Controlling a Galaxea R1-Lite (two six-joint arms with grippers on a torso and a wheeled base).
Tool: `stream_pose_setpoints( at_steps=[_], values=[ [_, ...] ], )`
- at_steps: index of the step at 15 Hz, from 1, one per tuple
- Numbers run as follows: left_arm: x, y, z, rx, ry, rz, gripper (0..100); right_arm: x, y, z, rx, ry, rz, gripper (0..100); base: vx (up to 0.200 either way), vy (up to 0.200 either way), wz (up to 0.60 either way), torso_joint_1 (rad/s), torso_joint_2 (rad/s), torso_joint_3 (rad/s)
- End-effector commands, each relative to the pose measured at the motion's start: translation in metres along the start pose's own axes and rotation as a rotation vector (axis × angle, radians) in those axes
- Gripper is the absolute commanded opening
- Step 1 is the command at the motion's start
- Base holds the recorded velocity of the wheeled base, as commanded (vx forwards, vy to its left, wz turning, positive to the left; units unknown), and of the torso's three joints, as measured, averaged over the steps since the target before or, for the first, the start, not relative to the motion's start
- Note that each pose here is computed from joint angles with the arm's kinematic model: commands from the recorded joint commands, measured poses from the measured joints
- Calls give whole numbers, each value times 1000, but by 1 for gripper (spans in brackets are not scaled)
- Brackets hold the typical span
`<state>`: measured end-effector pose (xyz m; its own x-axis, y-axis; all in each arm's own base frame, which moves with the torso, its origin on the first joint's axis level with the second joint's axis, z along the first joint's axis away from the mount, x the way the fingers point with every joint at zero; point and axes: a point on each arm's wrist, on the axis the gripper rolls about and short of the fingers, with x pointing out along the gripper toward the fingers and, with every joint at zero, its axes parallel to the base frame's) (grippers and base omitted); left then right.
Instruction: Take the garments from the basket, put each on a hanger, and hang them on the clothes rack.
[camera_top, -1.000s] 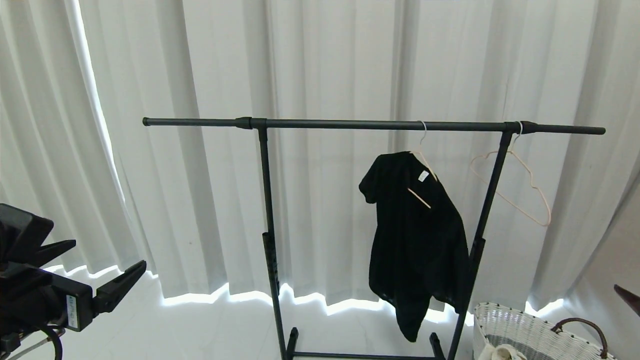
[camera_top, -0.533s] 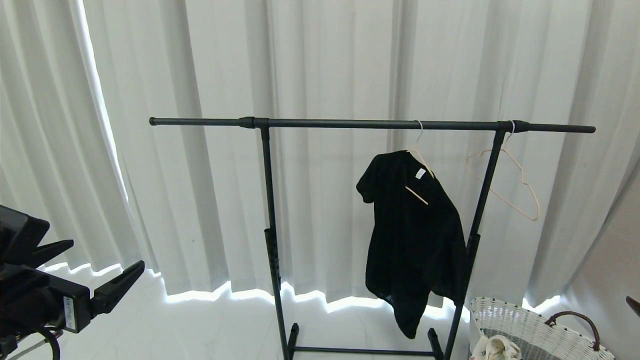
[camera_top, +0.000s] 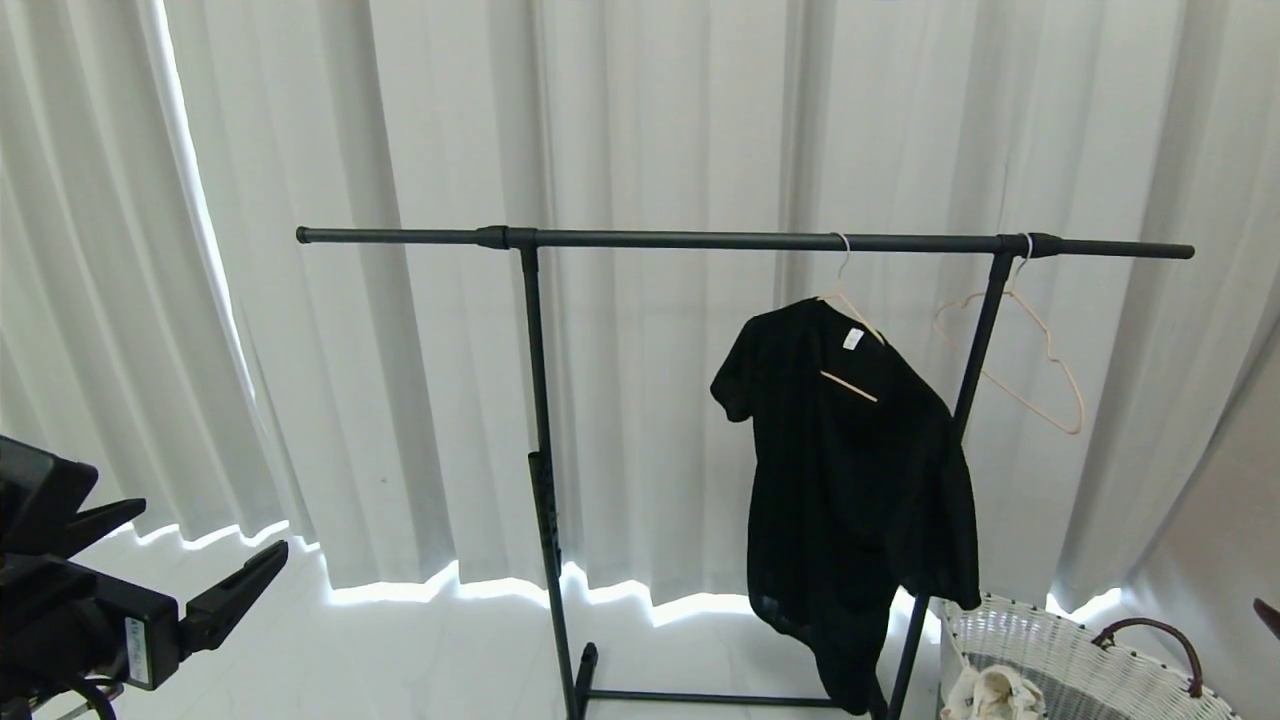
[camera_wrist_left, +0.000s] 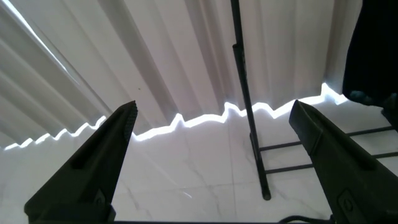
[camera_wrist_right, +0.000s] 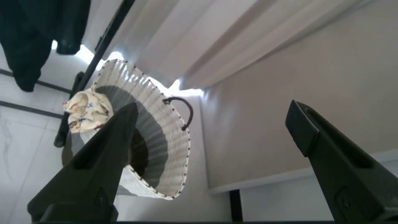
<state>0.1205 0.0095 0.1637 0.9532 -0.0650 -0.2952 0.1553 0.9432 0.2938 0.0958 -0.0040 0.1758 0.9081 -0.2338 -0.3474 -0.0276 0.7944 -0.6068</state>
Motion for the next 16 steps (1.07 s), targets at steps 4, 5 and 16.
stream_pose_setpoints(
  at_steps=[4,5,16],
  values=[
    [2,1,1,7,2,-1,100,2,0,0,0,14,-1,100,0,0,0,-196,460,249],
    [3,1,1,7,7,-2,100,2,-1,-1,3,19,-7,100,0,0,0,-212,500,286],
    [15,-5,8,135,7,-78,100,3,-3,-4,15,49,-33,100,0,0,0,-180,470,287]
  ],
)
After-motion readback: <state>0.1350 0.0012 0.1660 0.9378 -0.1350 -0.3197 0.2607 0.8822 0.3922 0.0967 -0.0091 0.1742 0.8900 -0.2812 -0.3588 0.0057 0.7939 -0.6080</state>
